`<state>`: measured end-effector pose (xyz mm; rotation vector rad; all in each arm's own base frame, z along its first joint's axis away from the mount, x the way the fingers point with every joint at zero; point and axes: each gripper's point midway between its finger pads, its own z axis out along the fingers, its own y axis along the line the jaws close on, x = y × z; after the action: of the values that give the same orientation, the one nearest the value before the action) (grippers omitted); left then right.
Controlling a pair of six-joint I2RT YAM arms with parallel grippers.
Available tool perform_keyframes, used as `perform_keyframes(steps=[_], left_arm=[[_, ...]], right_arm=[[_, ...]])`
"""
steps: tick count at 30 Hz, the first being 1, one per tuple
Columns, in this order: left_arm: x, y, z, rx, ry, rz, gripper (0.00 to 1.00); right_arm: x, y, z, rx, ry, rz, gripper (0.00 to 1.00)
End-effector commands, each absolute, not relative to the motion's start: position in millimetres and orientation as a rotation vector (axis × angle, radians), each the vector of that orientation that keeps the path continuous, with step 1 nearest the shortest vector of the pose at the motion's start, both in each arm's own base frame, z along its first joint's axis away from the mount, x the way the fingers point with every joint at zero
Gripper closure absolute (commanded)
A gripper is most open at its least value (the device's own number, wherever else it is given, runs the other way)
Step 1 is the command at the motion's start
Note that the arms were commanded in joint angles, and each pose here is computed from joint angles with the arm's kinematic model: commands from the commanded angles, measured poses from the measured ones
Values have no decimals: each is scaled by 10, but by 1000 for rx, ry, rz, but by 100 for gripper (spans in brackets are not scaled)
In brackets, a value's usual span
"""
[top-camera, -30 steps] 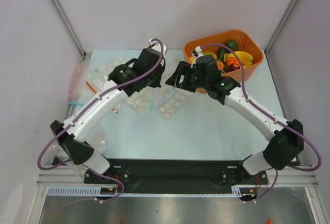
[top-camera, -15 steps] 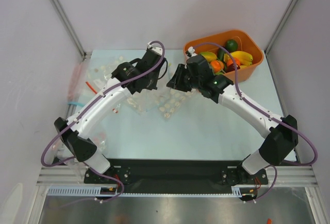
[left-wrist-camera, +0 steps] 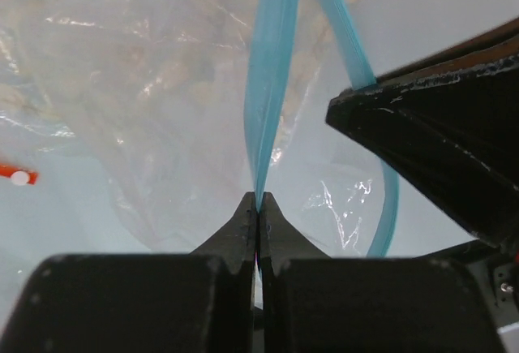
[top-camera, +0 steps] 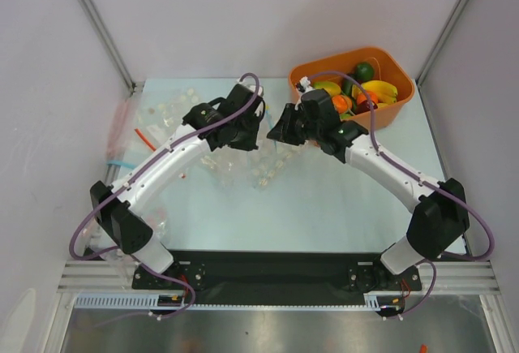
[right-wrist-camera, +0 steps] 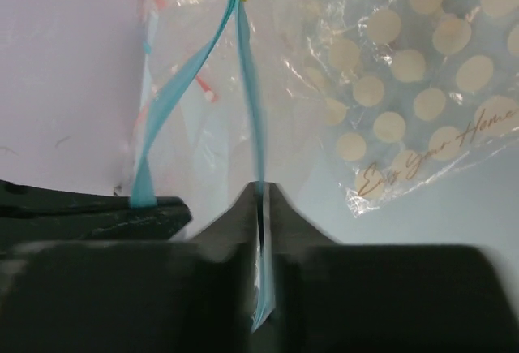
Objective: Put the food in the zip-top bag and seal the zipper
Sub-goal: Open the zipper of the food storage bag, then move the bin to the center of the board.
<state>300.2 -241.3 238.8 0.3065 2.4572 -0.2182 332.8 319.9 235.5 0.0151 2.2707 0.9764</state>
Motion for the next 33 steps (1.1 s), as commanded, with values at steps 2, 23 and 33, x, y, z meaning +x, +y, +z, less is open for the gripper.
perform_keyframes(steps=[2,23,33], left_arm=[[3084,-2594,2376,218,2465,-400,100],[3253,-2560,2344,189,2431,-452,100],[3244,-2470,2406,195,2412,-410,100]], right_arm=[[3537,3192,2553,-57,2160,1014,66],[4987,1346,2522,327,2195,441,17],[5240,1243,1893,422,2373,300,5]])
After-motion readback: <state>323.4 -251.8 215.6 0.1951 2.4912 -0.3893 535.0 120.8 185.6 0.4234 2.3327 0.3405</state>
